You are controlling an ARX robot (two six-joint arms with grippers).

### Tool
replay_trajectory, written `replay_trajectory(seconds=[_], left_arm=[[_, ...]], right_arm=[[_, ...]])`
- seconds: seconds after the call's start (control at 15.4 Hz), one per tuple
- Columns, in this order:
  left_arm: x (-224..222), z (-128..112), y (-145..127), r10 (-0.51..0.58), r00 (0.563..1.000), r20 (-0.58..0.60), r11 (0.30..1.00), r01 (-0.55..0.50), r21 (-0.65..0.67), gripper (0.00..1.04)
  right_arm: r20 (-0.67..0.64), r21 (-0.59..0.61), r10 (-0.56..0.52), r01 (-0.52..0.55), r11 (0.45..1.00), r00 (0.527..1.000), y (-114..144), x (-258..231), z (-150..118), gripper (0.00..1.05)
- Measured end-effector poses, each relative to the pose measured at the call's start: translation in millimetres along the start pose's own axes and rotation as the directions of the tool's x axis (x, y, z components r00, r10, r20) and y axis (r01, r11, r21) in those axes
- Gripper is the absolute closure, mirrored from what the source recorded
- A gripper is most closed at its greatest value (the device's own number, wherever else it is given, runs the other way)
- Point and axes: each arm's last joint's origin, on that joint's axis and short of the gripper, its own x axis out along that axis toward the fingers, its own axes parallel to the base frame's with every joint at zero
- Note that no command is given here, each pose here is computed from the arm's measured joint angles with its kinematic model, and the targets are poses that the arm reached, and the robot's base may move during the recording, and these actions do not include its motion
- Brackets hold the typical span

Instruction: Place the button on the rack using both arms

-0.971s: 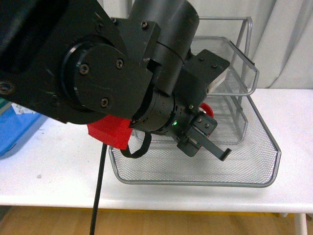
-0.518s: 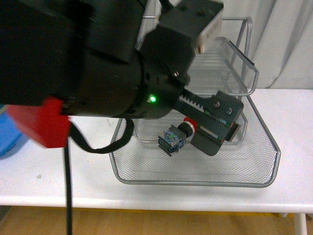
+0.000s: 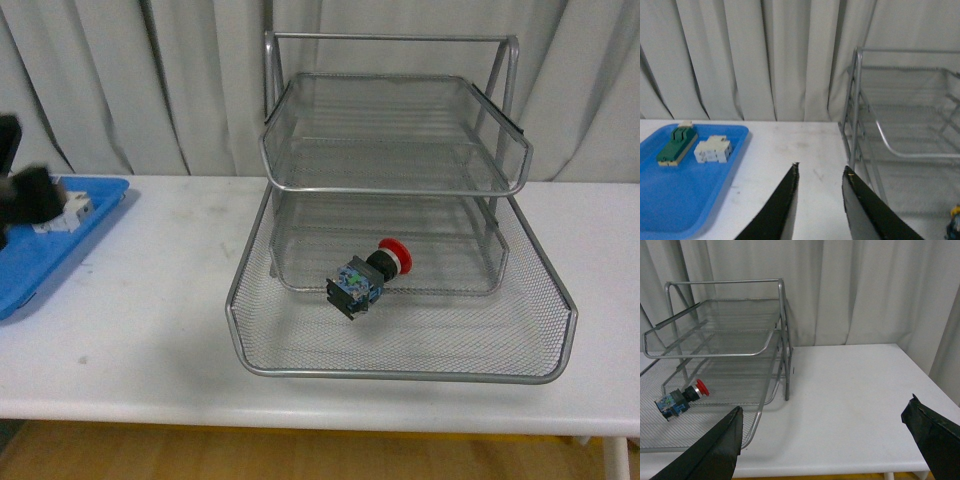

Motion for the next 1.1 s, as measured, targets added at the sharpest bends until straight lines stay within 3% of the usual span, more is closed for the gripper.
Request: replay_trajectory(seconds=[0.06, 0.13, 0.19, 0.32, 0.78, 1.1], left_arm=[[-10, -8, 11, -0.002, 0.999, -0.032, 1.0, 0.002, 0.01, 0.95], [-16, -7, 18, -0.005, 1.0, -0.018, 1.0, 0.005, -0.001, 1.03], [-23, -10, 26, -0.001, 1.0, 0.018, 1.0, 0.001, -0.009, 1.03], [-38, -21, 37, -0.003, 0.999, -0.036, 1.0, 0.003, 0.002, 1.03], [-65, -14, 62, -0.004, 1.0, -0.002, 1.0, 0.004, -0.006, 1.03], [-79, -9, 63, -0.007, 1.0, 0.013, 1.0, 0.007, -0.007, 1.03]], right_arm=[[0.0, 0.0, 0.0, 0.0, 1.0, 1.0, 0, 0, 0, 0.06], [0.0, 0.0, 0.0, 0.0, 1.0, 1.0, 0, 0, 0, 0.06], [0.0, 0.0, 0.001, -0.001, 1.0, 1.0, 0, 0, 0, 0.06], [0.0, 0.0, 0.001, -0.001, 1.0, 1.0, 0, 0, 0, 0.06], [0.0, 0.0, 0.001, -0.001, 1.0, 1.0, 0, 0, 0, 0.06], [0.0, 0.0, 0.001, -0.001, 1.0, 1.0, 0, 0, 0, 0.06]])
